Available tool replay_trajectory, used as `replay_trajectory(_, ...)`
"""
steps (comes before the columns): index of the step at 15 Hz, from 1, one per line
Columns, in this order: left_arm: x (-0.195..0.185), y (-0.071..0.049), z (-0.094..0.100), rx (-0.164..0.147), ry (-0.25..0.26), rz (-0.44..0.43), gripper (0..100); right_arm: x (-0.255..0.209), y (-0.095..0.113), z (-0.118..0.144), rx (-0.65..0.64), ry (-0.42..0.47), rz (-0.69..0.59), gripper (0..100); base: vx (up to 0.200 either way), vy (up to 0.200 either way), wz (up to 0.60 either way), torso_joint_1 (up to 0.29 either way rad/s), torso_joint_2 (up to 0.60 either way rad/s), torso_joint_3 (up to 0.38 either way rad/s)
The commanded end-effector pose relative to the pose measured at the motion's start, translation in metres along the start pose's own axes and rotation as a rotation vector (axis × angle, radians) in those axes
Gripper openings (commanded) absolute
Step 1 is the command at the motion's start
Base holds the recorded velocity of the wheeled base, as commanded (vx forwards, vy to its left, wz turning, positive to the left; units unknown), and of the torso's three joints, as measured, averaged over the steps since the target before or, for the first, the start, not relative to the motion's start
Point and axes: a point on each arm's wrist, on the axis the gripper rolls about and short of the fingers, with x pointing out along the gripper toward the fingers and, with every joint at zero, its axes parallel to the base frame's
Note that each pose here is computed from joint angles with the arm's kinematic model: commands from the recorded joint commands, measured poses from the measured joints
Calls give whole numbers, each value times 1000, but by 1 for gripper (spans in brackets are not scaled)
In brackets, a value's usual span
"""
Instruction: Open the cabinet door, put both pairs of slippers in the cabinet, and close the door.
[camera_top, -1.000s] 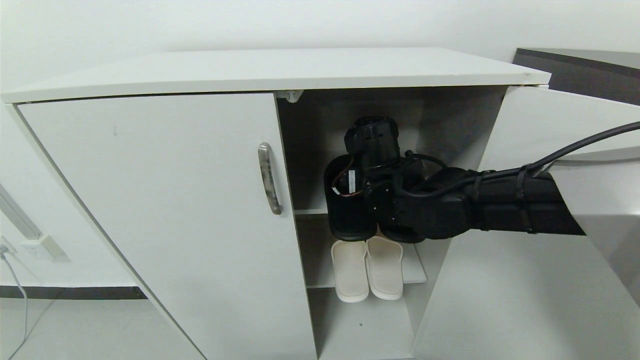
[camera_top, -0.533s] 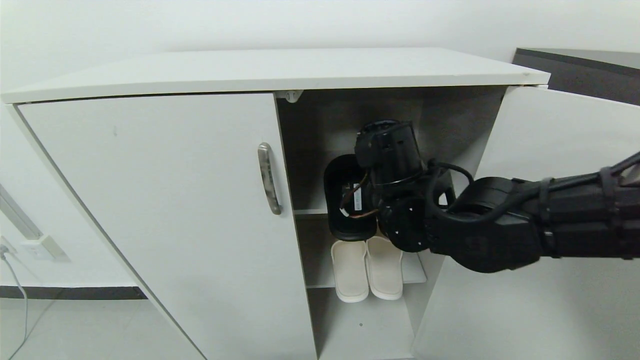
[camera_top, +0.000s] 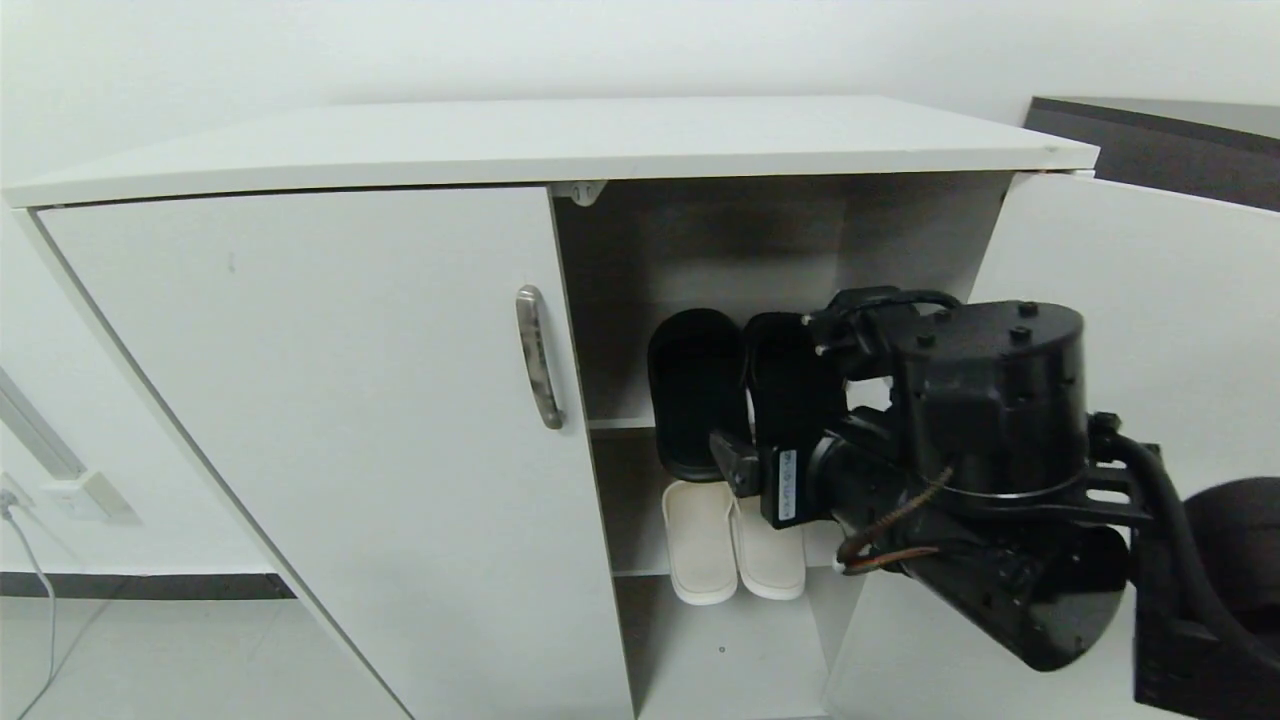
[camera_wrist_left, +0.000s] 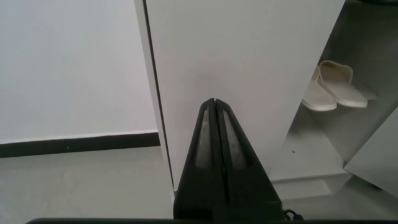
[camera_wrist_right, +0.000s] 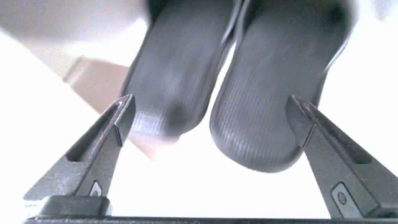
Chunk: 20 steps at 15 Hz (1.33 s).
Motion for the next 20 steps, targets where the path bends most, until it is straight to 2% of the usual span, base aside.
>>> replay_trajectory(1, 0, 0, 0, 0, 1, 0, 0, -19, -8, -8, 2, -15, 71, 0, 0, 0, 0, 0, 0, 0)
replay_trajectory(10, 0, 0, 0, 0, 1, 0, 0, -4, -3, -34, -52, 60, 63, 0, 0, 0, 0, 0, 0, 0)
replay_trajectory(20, 0, 0, 0, 0, 1, 0, 0, -3, -3, -39, -59, 47, 66, 0, -200, 0, 0, 2, 2, 3)
